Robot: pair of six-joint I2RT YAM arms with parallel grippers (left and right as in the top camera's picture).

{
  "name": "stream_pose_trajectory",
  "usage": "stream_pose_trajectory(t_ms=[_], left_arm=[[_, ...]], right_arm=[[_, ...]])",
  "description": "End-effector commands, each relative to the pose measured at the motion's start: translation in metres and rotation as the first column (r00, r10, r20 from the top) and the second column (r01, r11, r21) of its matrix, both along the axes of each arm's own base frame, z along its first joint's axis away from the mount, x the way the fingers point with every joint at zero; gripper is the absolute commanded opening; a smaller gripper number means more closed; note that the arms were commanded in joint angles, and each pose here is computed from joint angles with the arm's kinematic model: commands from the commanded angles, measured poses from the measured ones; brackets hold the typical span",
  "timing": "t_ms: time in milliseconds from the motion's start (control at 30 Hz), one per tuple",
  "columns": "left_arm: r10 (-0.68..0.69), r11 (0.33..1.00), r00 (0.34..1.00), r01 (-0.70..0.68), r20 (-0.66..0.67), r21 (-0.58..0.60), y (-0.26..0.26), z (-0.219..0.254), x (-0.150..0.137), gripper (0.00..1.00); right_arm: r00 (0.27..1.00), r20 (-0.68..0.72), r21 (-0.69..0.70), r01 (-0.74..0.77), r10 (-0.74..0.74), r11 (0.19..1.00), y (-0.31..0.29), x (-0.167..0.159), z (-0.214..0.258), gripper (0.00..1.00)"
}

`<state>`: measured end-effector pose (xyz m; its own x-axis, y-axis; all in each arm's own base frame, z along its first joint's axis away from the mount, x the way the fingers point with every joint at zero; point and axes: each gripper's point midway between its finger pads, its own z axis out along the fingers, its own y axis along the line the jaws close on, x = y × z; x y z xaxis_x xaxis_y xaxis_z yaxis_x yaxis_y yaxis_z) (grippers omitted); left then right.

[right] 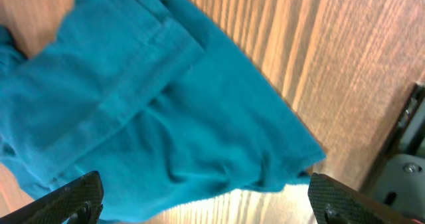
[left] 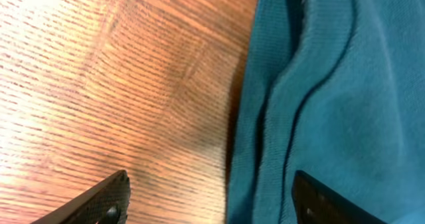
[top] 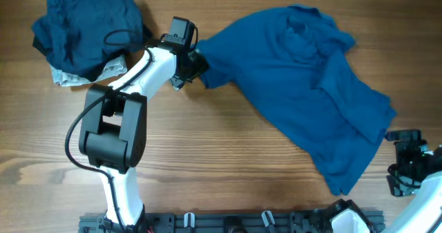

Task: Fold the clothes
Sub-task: 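Grasp the shirt edge with the left gripper and drag it leftward, then reach the right gripper to the shirt's lower right corner and grasp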

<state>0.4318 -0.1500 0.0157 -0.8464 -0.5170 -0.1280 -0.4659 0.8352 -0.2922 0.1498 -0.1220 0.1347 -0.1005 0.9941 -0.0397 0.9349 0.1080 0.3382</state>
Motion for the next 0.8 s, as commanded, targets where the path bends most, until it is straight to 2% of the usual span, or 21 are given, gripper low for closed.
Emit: stream_pose_trajectory(t_ms=[0,67,400,600,700,767], left_arm=[[-0.071,0.996,0.997,0.07,-0.019,-0.05,-0.005,0.004,-0.009,0.76],[-0.088,0.992,0.996,0.085,-0.028,-0.089,-0.014,0.005,-0.012,0.74],[-0.168,0.983,0.982,0.16,-0.084,-0.093,-0.067,-0.015,-0.041,0.65],[-0.144,0.988,0.98,0.133,-0.135,-0.082,-0.067,-0.032,-0.048,0.41],[-0.117,0.992,0.984,0.108,-0.134,-0.07,-0.056,-0.032,-0.043,0.42],[-0.102,0.993,0.986,0.094,-0.134,-0.07,-0.05,-0.032,-0.04,0.38]], right_arm=[[0.999,-0.024,0.057,-0.025,0.027,0.998,0.012,-0.006,-0.01,1.0],[0.999,-0.049,0.094,-0.017,0.021,0.995,0.02,-0.012,-0.018,1.0],[0.991,-0.134,0.211,0.001,0.028,0.977,0.049,-0.033,-0.052,1.0],[0.991,-0.13,0.214,0.011,0.017,0.977,0.048,-0.032,-0.052,1.0],[0.995,-0.096,0.233,0.004,0.018,0.972,0.051,-0.026,-0.05,1.0],[0.995,-0.095,0.233,0.004,0.018,0.972,0.051,-0.026,-0.05,1.0]])
